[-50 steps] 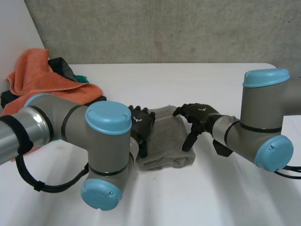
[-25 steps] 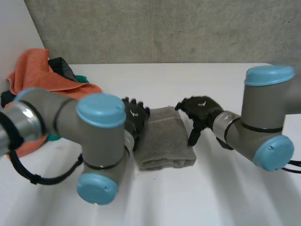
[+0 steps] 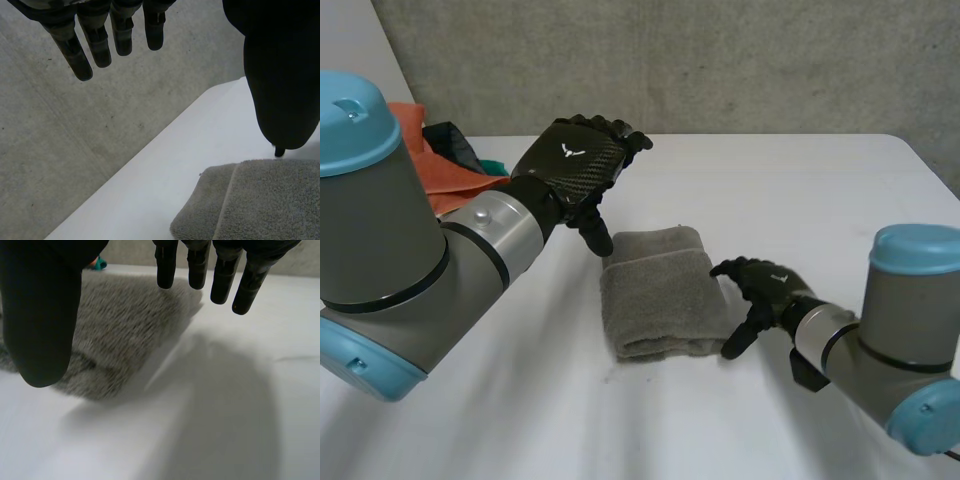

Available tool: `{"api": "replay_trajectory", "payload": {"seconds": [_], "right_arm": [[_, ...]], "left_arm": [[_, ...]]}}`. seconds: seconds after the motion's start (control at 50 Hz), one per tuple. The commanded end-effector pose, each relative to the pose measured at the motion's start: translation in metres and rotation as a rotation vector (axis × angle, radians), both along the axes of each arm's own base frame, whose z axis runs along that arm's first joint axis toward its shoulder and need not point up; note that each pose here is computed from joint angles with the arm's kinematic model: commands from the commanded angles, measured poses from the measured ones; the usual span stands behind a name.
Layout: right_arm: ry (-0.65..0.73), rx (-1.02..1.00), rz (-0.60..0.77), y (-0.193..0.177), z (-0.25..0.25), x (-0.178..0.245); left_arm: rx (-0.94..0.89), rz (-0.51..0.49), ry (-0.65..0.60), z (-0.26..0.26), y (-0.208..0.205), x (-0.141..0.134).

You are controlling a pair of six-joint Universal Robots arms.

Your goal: Fold the laundry.

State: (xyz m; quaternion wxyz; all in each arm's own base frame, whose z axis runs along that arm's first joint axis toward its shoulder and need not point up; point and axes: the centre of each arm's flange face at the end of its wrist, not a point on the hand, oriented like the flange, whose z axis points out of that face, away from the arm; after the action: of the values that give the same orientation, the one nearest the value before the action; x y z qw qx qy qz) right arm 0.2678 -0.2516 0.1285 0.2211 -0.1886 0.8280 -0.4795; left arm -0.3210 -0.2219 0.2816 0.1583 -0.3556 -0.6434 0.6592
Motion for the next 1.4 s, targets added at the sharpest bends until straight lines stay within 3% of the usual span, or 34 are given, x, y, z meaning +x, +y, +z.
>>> {"api": "replay_trajectory", "payload": {"seconds": [0.02,0.42,0.6,0.72,0.84,1.0,1.14,1.4], "right_arm": [[-0.033,0.02,0.032,0.003,-0.018,0.018],[-0.098,-0.018,0.067,-0.017,-0.027,0.056],[-0.12,-0.146,-0.039,-0.052,0.0,0.052],[-0.127,-0.266,-0.207,-0.128,0.025,-0.001],[-0.03,-0.354,-0.349,-0.199,0.022,-0.07],[0.013,-0.381,-0.467,-0.249,0.008,-0.13],[0.114,-0.331,-0.539,-0.281,-0.019,-0.187],[0.138,-0.36,-0.583,-0.291,-0.015,-0.222]], "left_arm": [[0.008,0.007,-0.006,-0.004,-0.001,0.0],[0.02,0.008,-0.013,-0.008,-0.002,0.0],[0.035,0.008,-0.022,-0.013,-0.001,0.001],[0.032,0.007,-0.02,-0.013,-0.001,0.001],[0.031,0.007,-0.02,-0.013,-0.001,0.0],[0.041,0.007,-0.026,-0.017,-0.002,0.0],[0.053,0.002,-0.035,-0.022,0.0,-0.002],[0.067,0.001,-0.043,-0.029,-0.002,-0.004]]}}
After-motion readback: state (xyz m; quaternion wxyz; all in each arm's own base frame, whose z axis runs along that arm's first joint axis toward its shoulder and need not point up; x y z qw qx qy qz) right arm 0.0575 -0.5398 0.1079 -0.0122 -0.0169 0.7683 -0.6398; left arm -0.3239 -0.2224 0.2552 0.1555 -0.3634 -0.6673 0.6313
